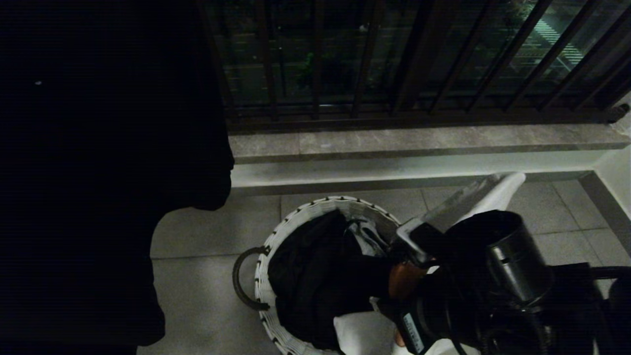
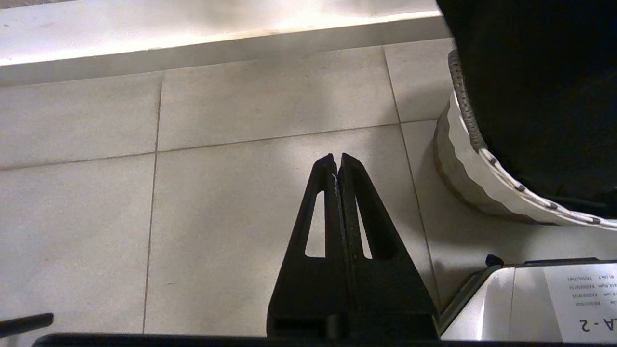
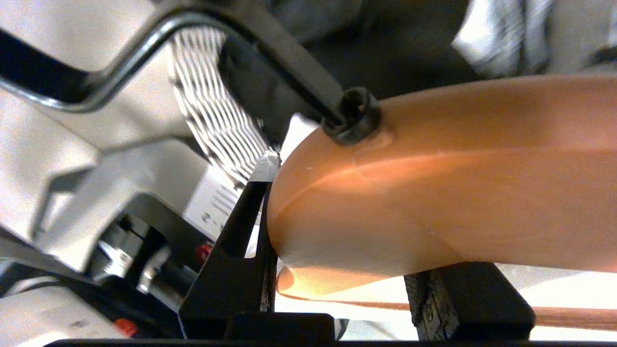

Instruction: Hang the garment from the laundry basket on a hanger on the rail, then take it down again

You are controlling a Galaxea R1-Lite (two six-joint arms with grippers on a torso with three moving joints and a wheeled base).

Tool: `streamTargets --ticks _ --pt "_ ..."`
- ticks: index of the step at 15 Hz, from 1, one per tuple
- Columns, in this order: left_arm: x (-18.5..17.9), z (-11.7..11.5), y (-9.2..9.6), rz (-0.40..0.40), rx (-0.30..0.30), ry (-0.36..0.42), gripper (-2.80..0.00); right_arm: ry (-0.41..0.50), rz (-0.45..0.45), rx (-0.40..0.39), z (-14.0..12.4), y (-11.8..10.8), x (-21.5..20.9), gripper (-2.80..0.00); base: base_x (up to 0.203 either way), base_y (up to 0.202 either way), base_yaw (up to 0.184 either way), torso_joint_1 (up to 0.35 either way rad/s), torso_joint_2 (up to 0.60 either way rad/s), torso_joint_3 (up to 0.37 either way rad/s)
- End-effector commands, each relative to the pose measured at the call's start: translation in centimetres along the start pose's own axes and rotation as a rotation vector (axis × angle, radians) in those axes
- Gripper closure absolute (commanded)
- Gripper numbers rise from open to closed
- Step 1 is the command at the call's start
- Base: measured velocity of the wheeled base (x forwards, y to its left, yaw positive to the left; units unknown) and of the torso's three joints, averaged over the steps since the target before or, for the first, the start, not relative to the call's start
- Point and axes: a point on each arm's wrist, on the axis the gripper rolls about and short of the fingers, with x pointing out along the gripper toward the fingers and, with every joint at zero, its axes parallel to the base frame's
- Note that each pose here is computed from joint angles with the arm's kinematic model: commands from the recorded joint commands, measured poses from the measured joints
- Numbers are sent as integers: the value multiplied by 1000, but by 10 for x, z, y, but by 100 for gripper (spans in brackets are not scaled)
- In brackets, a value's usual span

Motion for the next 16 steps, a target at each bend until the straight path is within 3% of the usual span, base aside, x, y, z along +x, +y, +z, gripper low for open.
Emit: streamTargets --ticks 1,6,16 --pt "0 -1 0 1 0 2 0 -138 13 32 24 -9 -48 0 0 0 0 0 0 0" --pt "0 -1 0 1 0 1 0 -304 28 71 68 -18 -104 0 0 0 0 0 0 0" --pt "0 0 0 1 0 1 0 -479 -3 122 90 -35 -168 0 0 0 0 0 0 0"
